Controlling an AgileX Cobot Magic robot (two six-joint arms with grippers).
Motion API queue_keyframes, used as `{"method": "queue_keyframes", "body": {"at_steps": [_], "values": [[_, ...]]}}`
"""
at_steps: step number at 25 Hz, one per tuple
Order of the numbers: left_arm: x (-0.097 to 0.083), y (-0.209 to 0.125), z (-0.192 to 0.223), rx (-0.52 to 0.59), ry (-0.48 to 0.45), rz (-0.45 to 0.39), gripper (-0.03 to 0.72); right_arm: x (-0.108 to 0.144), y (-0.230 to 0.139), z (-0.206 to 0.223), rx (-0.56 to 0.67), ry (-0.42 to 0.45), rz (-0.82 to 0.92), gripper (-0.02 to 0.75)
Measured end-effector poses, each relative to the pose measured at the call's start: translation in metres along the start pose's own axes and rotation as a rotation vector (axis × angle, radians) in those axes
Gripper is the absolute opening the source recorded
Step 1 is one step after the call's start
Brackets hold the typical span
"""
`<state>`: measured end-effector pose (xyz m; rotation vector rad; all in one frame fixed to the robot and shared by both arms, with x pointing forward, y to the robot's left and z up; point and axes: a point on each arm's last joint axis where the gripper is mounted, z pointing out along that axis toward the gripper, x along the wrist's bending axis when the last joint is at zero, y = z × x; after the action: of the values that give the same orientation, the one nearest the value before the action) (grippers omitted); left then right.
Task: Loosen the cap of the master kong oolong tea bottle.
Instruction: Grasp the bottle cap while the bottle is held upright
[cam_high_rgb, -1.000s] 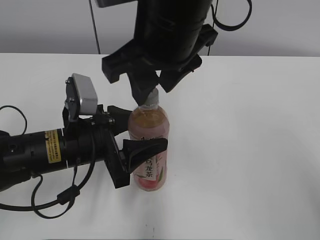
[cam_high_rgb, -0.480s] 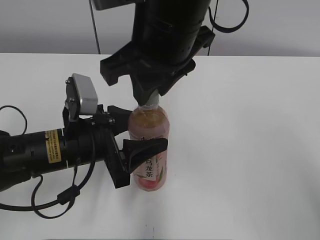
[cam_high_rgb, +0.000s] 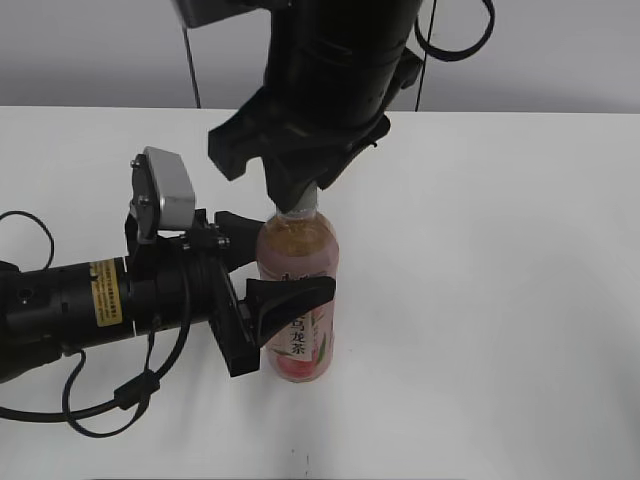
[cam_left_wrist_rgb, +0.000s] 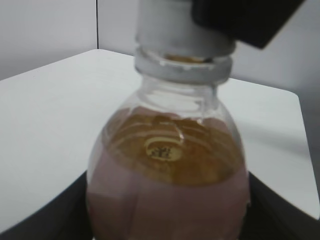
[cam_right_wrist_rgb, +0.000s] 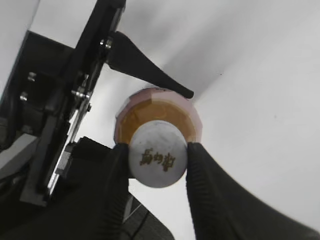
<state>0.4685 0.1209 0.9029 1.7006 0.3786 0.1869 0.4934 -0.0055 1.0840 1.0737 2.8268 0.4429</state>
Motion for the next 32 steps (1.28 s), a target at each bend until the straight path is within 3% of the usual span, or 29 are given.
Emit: {"method": "queue_keyframes", "body": {"at_steps": [10, 21, 26, 32], "values": [[0.0, 0.0, 0.0, 0.0, 0.0, 0.0, 0.462, -0.0004, 0.0, 0.0, 0.0, 0.0, -0.382, 0.269], [-0.0001, 0.0, 0.0, 0.0, -0.001, 0.0, 0.462, -0.0005, 0.0003, -0.0002, -0.002, -0.003, -0.932, 0.266], [0.0006, 0.0002, 0.0, -0.002, 0.007, -0.008, 0.462, -0.0003, 0.0005, -0.0013, -0.007, -0.004, -1.153, 0.178], [0.0007, 0.0001, 0.0, -0.001, 0.008, -0.009, 0.462, 0.0, 0.0005, -0.0014, -0.009, -0.003, -1.285, 0.16]]}}
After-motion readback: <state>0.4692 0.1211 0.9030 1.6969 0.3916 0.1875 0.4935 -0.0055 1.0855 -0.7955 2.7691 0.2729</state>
